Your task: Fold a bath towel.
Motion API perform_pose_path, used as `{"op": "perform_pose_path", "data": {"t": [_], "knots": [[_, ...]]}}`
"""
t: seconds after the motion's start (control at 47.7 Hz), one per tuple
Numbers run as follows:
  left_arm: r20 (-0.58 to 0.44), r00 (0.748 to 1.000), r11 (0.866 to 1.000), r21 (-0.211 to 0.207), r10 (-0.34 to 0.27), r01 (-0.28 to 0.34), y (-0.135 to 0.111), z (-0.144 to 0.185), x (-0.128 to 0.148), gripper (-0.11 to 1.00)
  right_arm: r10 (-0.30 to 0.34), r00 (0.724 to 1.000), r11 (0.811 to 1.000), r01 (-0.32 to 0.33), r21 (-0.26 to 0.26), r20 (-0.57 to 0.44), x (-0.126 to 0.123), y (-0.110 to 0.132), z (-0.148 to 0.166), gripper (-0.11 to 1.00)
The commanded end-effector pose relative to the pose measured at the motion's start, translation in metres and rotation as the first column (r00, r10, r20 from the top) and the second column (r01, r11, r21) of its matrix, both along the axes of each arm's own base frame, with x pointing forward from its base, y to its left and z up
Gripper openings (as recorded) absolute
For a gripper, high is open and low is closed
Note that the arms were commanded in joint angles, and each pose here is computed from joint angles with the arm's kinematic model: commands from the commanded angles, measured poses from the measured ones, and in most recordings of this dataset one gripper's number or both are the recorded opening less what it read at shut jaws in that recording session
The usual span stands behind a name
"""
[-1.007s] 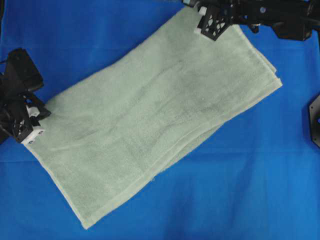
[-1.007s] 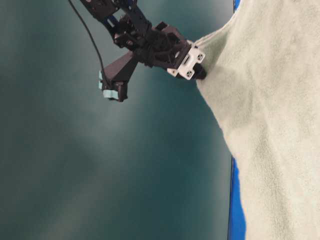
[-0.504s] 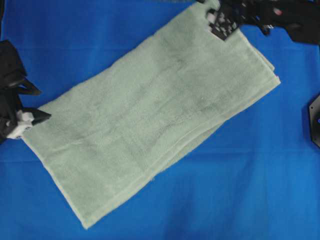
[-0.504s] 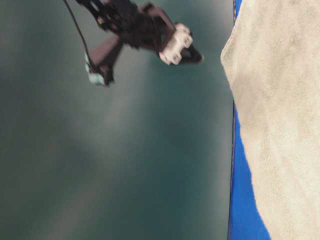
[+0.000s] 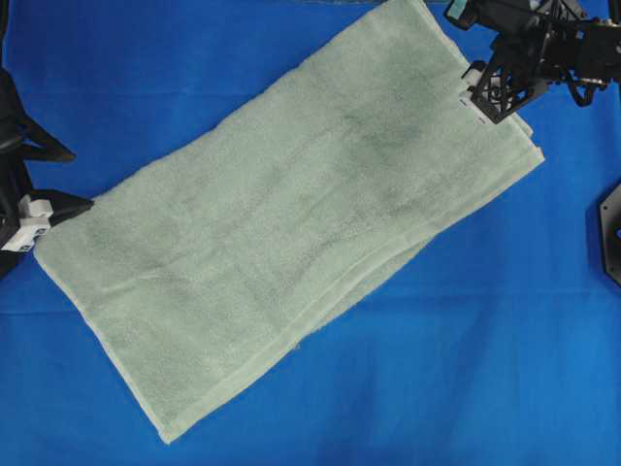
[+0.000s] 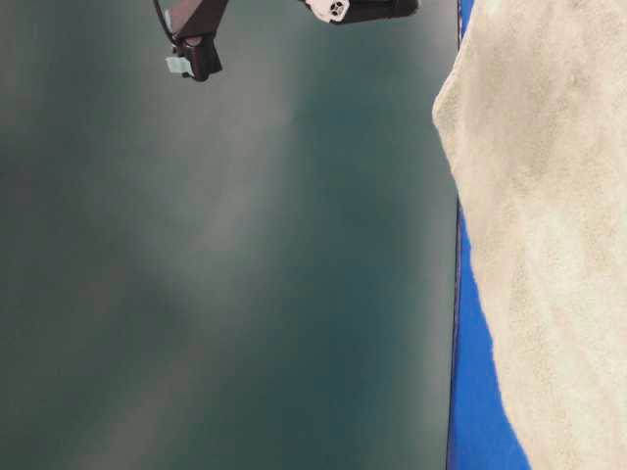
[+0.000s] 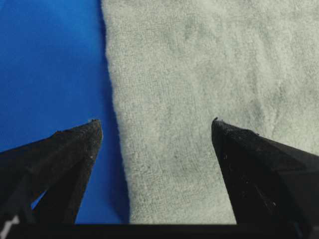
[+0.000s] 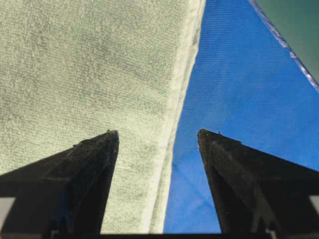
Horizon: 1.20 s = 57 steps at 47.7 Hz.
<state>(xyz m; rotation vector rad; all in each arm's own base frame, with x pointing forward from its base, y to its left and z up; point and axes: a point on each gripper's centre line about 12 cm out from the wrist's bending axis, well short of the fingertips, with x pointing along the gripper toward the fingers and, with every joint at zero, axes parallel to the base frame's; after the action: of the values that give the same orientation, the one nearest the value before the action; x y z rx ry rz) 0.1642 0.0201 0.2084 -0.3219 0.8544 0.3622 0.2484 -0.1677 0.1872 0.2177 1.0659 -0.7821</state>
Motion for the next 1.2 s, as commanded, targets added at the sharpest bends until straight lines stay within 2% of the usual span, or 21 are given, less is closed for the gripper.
{"op": "perform_pose_path", "data": {"t": [0.0,0.336,0.692,0.797,0.902,0.965,1.175], "knots": [[0.010,1.000,1.000,0.005,-0.002,0.002,0.001,0.003,0.003,0.85,-0.016,1.000,1.000,0.016,0.002,0.013,-0.001,-0.007,-0.002,0.64],[0.008,1.000,1.000,0.003,-0.003,0.003,0.000,0.001,0.005,0.85,-0.039,0.999,0.994,0.040,0.106,-0.012,-0.008,-0.023,-0.076,0.64],[0.004,1.000,1.000,0.002,-0.004,0.004,0.000,0.000,0.006,0.85,-0.056,0.998,0.987,0.061,0.149,-0.037,-0.021,-0.021,-0.100,0.63],[0.007,1.000,1.000,0.000,-0.004,0.004,0.000,0.001,0.006,0.85,-0.053,0.997,0.986,0.061,0.158,-0.052,-0.026,-0.017,-0.104,0.53],[0.004,1.000,1.000,0.000,-0.004,0.004,0.000,0.000,0.006,0.85,-0.057,0.997,0.983,0.067,0.169,-0.061,-0.031,-0.013,-0.108,0.25],[0.007,1.000,1.000,0.000,-0.004,0.004,0.000,0.001,0.006,0.85,-0.067,0.996,0.982,0.077,0.173,-0.061,-0.032,-0.013,-0.107,0.12],[0.017,1.000,1.000,-0.007,0.000,0.000,0.000,0.002,0.006,0.85,-0.088,0.994,0.981,0.098,0.168,-0.061,-0.031,-0.015,-0.099,0.12]]}}
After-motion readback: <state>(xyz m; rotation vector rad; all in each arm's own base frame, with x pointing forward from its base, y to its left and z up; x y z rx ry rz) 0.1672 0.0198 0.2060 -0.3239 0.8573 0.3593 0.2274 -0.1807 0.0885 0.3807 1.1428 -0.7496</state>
